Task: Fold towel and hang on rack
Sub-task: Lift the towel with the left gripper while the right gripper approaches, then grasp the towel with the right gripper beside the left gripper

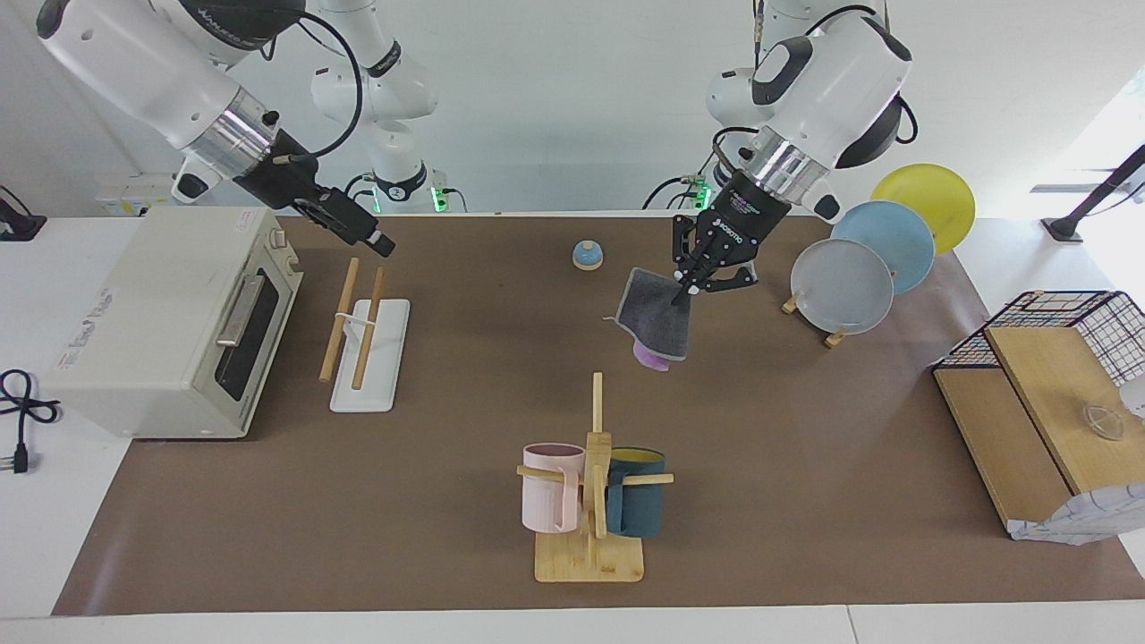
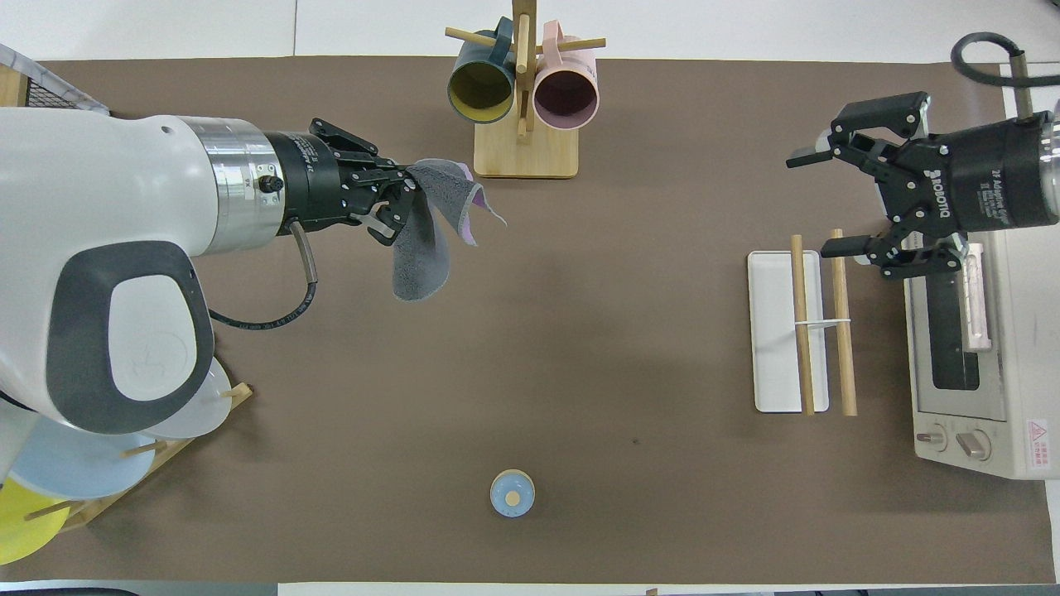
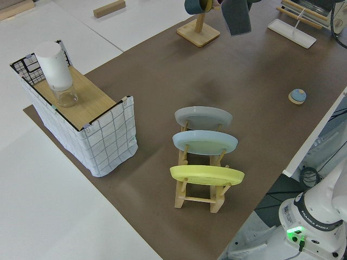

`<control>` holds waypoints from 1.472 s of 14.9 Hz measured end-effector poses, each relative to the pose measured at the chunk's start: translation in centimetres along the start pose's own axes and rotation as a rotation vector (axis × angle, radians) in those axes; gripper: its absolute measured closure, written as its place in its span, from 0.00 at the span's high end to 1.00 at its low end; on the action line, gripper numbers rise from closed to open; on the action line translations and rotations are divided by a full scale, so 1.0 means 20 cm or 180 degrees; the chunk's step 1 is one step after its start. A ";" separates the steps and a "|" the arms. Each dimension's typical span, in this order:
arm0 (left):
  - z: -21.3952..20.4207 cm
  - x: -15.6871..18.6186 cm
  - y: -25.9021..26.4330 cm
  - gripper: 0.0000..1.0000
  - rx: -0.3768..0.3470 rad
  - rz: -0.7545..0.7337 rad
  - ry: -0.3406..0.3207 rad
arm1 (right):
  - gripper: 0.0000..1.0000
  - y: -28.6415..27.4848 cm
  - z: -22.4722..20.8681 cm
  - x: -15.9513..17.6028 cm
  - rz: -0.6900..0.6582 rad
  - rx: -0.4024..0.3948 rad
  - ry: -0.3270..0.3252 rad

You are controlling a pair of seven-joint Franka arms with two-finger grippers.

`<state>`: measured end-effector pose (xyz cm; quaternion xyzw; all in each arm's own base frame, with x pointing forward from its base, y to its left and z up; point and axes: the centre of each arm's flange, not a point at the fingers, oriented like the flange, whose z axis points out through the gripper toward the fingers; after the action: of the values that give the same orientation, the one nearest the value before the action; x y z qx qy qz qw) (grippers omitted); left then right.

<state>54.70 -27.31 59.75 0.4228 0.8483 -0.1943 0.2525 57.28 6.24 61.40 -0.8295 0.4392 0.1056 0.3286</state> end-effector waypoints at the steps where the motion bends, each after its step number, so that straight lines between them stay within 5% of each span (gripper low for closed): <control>1: 0.00 -0.01 -0.03 0.02 0.0011 -0.0037 -0.0006 | 1.00 -0.02 0.05 -0.03 0.0316 0.0150 -0.0028; 4: 0.00 -0.06 -0.12 0.02 0.0026 -0.0154 -0.0049 | 1.00 -0.08 0.24 -0.18 0.1141 0.0564 -0.0124; 8: 0.01 -0.13 -0.28 0.02 0.0045 -0.0307 -0.0111 | 1.00 -0.11 0.47 -0.44 0.1568 0.0664 -0.0242; 16: 0.02 -0.17 -0.37 0.02 0.0013 -0.0461 -0.0172 | 1.00 -0.12 0.53 -0.60 0.1982 0.0698 -0.0689; 22: 0.02 -0.17 -0.36 0.02 0.0011 -0.0466 -0.0174 | 1.00 -0.07 0.75 -0.78 0.1962 0.0860 -0.0555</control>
<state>50.57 -33.72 62.28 0.3546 0.8694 -0.2253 0.2600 50.91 26.67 57.76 -0.5947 0.6494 0.2112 0.4243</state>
